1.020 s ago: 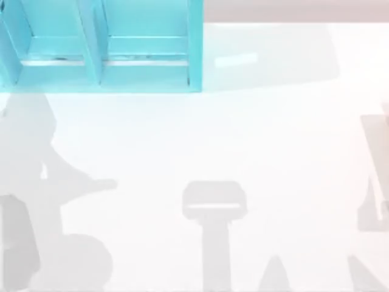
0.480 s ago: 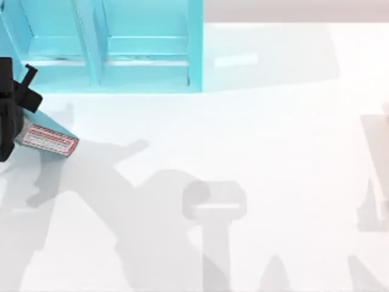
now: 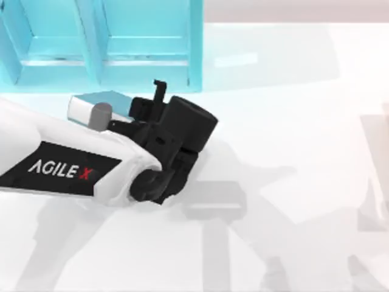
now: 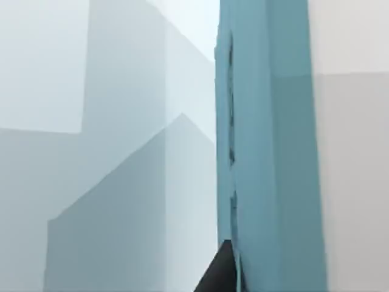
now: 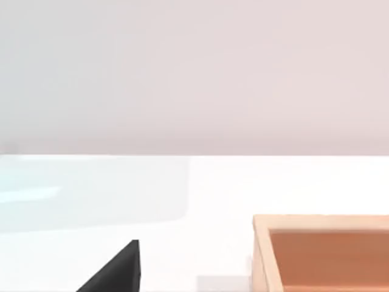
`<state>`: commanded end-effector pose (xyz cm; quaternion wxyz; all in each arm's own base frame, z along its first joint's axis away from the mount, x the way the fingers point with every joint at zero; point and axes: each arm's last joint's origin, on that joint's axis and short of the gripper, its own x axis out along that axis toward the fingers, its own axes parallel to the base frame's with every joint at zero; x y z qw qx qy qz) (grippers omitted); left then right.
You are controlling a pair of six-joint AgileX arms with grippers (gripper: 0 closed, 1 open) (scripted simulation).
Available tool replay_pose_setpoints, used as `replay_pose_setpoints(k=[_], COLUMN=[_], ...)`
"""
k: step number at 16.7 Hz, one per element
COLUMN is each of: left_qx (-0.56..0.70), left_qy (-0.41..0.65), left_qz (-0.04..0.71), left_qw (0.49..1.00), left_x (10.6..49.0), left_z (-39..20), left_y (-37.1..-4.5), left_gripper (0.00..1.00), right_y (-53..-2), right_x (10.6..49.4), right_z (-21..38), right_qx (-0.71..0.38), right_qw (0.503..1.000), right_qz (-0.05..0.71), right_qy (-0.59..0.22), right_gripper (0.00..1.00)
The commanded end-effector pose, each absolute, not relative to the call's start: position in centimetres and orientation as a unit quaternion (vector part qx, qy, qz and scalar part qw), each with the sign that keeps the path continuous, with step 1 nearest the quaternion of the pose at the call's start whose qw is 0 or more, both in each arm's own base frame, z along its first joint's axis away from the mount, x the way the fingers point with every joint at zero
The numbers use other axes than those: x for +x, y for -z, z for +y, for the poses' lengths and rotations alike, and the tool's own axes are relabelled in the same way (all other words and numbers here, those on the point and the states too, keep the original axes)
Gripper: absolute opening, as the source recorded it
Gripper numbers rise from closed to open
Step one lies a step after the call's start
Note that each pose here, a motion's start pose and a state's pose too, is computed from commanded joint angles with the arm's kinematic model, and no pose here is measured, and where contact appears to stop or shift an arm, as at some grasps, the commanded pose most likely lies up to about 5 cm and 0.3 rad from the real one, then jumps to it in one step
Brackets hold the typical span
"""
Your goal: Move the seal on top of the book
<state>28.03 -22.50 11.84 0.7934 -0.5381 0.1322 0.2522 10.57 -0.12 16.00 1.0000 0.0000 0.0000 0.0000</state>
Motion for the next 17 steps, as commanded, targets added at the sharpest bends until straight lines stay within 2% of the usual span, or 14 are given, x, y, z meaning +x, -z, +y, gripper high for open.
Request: replay_pose_setpoints(k=[4, 8, 17], left_qx=[-0.631, -0.69, -0.694], left_qy=[-0.183, -0.137, -0.133], left_qz=[0.074, 0.052, 0.051], left_qw=[0.75, 0.709, 0.706], left_x=[22.6, 18.6, 17.9], left_z=[-30.5, -34.4, -34.7], left_y=[-12.6, -13.3, -13.3], left_gripper=[0.0, 0.0, 0.0], right_y=[-16.0, -16.0, -16.0], right_x=[10.6, 10.6, 10.6], right_z=[-0.1, -0.1, -0.1], right_qx=[0.0, 0.0, 0.0], right_qw=[1.0, 1.0, 1.0], right_qz=[0.0, 0.0, 0.0], right_qy=[0.0, 0.0, 0.0], right_gripper=[1.0, 1.0, 1.0])
